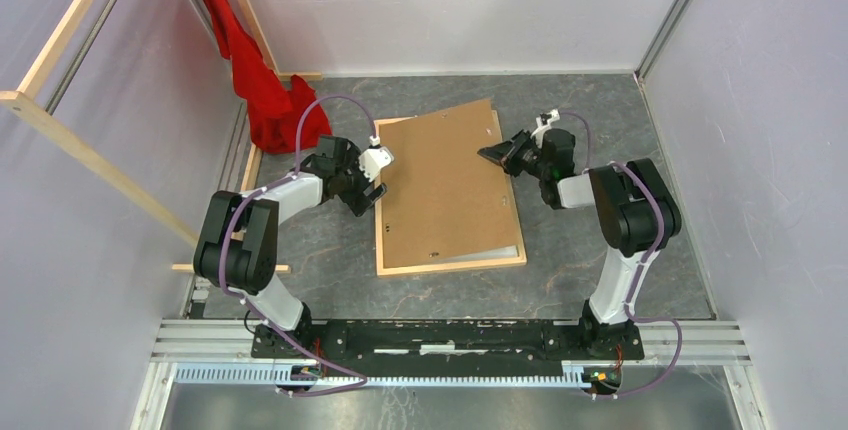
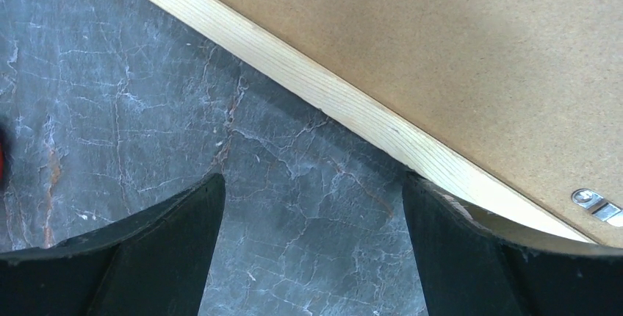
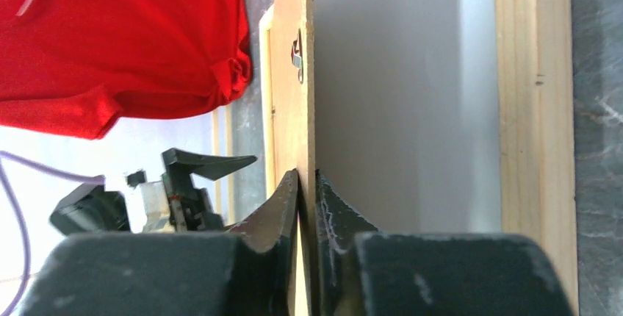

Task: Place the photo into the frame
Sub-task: Turn over the photo frame item on the photo frame.

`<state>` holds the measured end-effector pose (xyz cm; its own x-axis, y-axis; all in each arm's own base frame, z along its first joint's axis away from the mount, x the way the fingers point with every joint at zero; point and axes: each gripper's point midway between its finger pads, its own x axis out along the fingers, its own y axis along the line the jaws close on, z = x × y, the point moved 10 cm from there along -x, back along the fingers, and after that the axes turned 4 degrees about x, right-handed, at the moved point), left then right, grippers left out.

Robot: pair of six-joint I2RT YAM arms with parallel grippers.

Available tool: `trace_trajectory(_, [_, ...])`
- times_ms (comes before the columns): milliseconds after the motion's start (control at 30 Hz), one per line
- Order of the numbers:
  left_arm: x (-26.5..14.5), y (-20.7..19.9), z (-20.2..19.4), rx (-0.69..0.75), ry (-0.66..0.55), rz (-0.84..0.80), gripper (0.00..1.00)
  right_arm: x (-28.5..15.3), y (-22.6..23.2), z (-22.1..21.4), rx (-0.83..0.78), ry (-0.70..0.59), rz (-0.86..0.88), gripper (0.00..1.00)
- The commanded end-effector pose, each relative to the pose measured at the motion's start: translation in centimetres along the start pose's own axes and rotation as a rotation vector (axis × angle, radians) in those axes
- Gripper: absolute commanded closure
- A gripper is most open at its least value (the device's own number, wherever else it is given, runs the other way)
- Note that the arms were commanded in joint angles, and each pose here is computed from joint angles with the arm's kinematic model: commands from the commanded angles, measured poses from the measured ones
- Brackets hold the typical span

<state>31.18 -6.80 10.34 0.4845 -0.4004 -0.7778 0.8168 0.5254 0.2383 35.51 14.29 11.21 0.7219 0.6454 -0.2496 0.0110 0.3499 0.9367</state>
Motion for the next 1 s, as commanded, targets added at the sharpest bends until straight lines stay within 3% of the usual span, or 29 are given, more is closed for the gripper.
trace_trajectory(0, [0.6,-0.6,0.5,0.044,-0.020,-0.025,0.04,1.1,1.0,0.4,-0.197,-0.006,-0.151,0.80])
trace_trajectory(167, [0.4,-0.6,0.6,0.052,-0.023,-0.016,0.05,1.5,1.8,0.1,-0.315,0.013,-0.317,0.55])
trace_trajectory(433, [-0.4,-0.4,0.7,0.073,-0.022,0.012,0.05,1.1,2.4,-1.0,-0.476,0.019,-0.534,0.37])
trace_trajectory(533, [-0.7,-0.3,0.8,0.077,-0.021,0.020,0.05,0.8,3.0,-0.8,-0.541,0.012,-0.620,0.24])
trace_trajectory(633, [-1.0,0.0,1.0,0.074,-0.021,0.035,0.05,0.7,3.9,-0.4,-0.588,-0.001,-0.656,0.18])
trace_trajectory(733, [-1.3,0.2,1.1,0.069,-0.024,0.037,0.04,0.6,4.6,-0.2,-0.626,-0.001,-0.690,0.03])
trace_trajectory(967, [-2.5,1.1,1.5,0.049,-0.026,0.040,0.04,-0.7,6.9,0.2,-0.716,-0.049,-0.667,0.02])
